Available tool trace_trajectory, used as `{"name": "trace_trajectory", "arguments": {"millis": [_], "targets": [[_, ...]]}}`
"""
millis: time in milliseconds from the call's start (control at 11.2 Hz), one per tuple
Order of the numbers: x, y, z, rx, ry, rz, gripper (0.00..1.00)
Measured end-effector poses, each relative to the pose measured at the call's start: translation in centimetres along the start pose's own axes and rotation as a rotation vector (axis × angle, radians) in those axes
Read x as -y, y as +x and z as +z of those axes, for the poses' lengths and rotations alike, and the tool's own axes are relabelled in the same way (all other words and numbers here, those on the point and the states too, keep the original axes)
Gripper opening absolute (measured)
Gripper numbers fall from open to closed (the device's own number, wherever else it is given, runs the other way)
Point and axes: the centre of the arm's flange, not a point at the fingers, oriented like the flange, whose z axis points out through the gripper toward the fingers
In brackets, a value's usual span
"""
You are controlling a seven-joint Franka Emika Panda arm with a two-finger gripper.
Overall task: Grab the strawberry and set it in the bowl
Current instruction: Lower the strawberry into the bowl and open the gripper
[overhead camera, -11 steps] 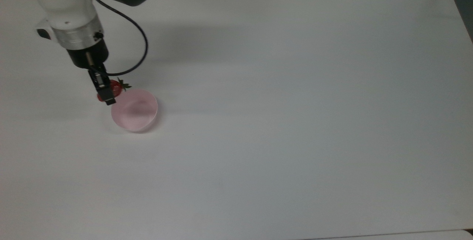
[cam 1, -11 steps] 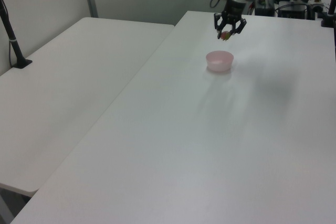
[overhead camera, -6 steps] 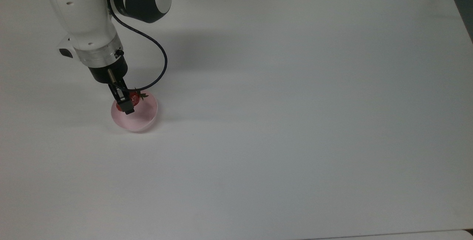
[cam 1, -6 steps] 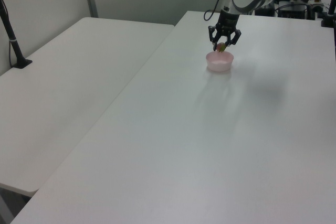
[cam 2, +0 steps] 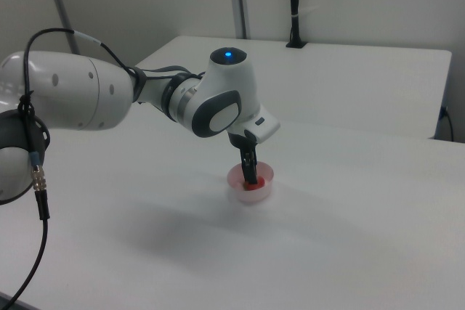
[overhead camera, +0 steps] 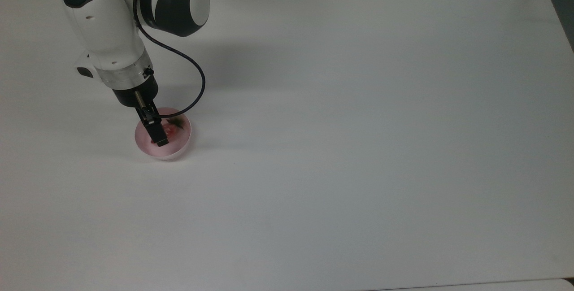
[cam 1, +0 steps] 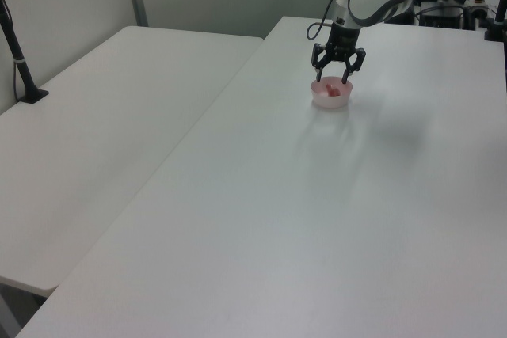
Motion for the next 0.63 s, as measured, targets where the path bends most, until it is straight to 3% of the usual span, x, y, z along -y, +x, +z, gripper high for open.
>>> {"name": "trace_trajectory", "arguments": {"millis": [90, 179, 269, 627], "targets": [[0.1, 0.1, -0.2, -0.003, 0.004, 0.0, 0.82], [0.4, 0.3, -0.8, -0.011, 0.013, -0.002, 0.93], [0.9, 0.5, -1.9, -0.026, 0.028, -0.004, 0.95], [2.1, -0.9, -11.0, 0.049, -0.028, -0.037, 1.0]]}}
